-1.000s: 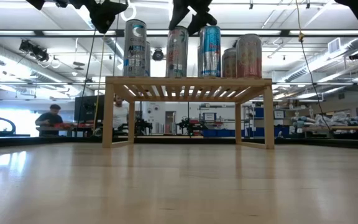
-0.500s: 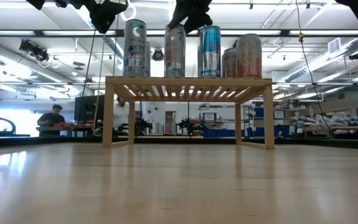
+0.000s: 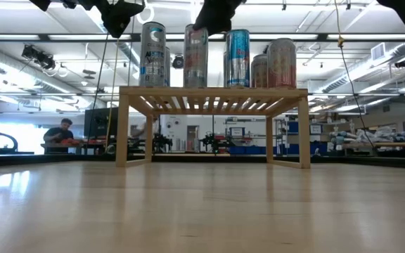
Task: Place canned beverage on shelf
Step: Put the white-pink soda can on the shelf aligned with the other white-pink soda, then return to Home Position
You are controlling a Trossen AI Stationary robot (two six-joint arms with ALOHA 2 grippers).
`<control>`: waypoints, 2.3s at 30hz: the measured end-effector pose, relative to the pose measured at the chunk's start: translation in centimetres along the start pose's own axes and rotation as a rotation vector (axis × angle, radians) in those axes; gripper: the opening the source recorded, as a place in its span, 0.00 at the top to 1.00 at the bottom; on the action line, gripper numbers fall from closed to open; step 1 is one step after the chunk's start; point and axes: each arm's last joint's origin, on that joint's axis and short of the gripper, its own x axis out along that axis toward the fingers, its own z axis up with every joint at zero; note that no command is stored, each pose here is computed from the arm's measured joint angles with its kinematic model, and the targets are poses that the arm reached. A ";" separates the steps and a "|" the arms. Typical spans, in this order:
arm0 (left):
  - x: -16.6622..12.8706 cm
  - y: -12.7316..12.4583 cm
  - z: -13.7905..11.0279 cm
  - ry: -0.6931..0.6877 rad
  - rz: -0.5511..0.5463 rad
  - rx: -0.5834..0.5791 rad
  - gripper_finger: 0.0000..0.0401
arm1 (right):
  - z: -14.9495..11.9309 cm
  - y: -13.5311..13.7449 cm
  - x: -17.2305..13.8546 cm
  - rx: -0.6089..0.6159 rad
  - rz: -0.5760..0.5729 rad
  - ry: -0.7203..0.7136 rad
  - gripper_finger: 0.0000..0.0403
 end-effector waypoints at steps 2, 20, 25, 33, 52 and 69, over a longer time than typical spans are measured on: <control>0.0 0.0 0.0 0.000 0.000 0.000 0.21 | -0.1 -0.2 -0.1 -0.034 0.033 -0.002 0.34; 0.0 0.0 0.0 0.000 0.000 0.000 0.21 | -0.2 -0.5 -0.1 -0.065 0.090 -0.017 0.30; 0.0 0.0 0.0 0.000 0.000 0.000 0.21 | -0.2 -0.6 -0.1 -0.078 0.074 -0.015 0.30; 0.0 0.0 0.0 0.000 0.000 0.000 0.21 | -0.1 -0.6 0.0 -0.091 0.070 -0.019 0.27; 0.0 0.0 0.0 0.000 0.000 0.034 0.21 | 0.2 -0.7 -0.4 -0.103 0.032 -0.030 0.16; -4.5 -2.5 0.7 -0.122 -0.022 0.051 0.21 | 0.9 1.2 -8.9 0.043 0.070 -0.130 0.17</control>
